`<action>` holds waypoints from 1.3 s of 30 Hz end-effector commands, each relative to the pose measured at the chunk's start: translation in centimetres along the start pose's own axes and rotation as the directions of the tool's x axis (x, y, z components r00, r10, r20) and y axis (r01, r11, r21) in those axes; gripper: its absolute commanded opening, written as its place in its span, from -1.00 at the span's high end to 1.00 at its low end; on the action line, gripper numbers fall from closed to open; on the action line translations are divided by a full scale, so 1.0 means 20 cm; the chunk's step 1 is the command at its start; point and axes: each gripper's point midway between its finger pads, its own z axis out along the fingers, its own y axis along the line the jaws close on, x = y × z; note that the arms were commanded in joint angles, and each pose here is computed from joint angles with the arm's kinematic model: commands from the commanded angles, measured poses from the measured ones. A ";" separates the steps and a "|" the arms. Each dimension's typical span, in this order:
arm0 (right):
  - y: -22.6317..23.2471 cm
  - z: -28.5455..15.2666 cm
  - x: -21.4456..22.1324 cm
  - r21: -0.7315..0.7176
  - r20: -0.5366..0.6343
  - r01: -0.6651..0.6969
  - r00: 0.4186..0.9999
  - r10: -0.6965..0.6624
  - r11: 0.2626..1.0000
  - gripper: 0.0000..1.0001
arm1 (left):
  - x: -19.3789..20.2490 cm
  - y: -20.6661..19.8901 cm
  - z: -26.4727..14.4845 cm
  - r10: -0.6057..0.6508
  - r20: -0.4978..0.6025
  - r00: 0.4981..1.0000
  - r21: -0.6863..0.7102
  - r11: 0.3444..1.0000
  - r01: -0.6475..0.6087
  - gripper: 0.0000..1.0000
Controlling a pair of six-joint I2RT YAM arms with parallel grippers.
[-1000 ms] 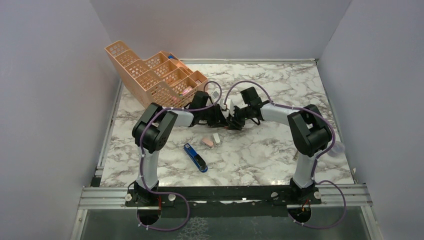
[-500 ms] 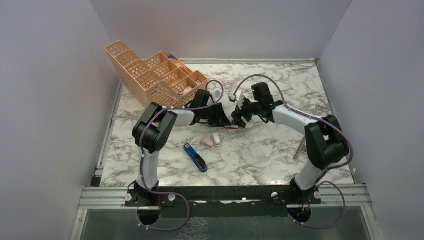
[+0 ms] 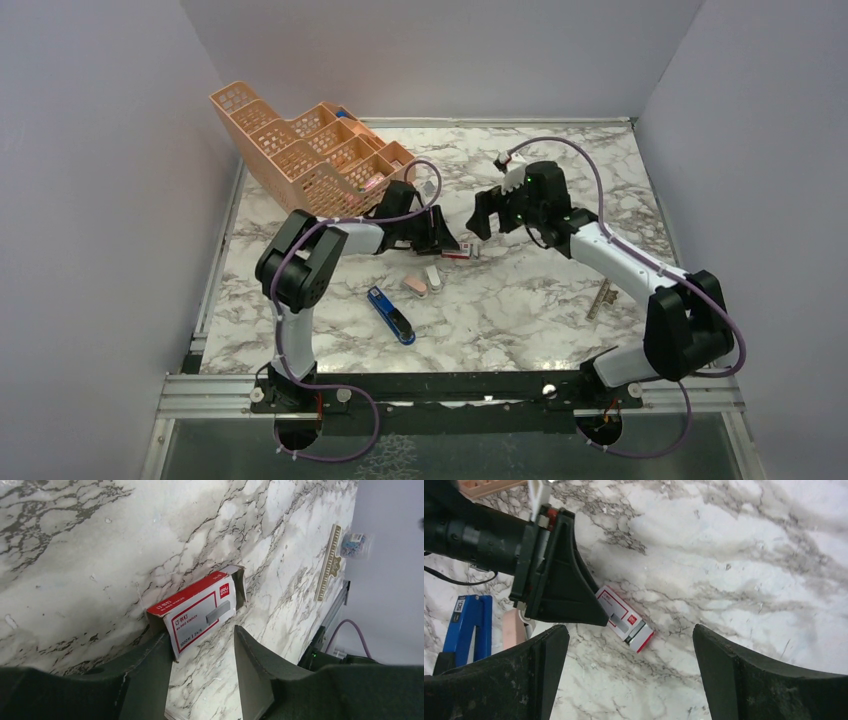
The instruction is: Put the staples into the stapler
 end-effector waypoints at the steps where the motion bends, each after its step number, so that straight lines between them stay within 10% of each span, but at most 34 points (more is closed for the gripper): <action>1: -0.02 0.00 0.07 0.077 0.033 -0.213 0.977 0.211 0.974 -1.00 | 0.01 0.08 -0.04 -0.005 0.034 0.999 -0.073 0.997 0.007 -0.03; 7: -0.16 0.03 0.17 0.259 0.040 -0.360 0.931 0.363 0.896 -0.40 | -0.01 0.02 -0.08 -0.002 0.072 0.997 -0.042 0.999 0.005 -0.19; 16: -0.05 0.11 0.26 0.152 -0.118 -0.356 0.920 0.374 0.922 -0.41 | -0.03 0.08 -0.14 -0.073 0.137 0.988 -0.067 0.994 0.082 -0.02; 21: 0.00 0.14 0.30 0.105 -0.168 -0.377 0.905 0.390 0.920 -0.47 | -0.03 0.06 -0.16 -0.103 0.150 0.983 -0.038 0.993 0.110 -0.24; 39: 0.05 0.33 0.43 0.314 -0.257 -0.377 0.850 0.461 0.871 -0.18 | -0.06 0.11 -0.20 -0.062 0.198 0.978 -0.106 0.991 0.084 0.08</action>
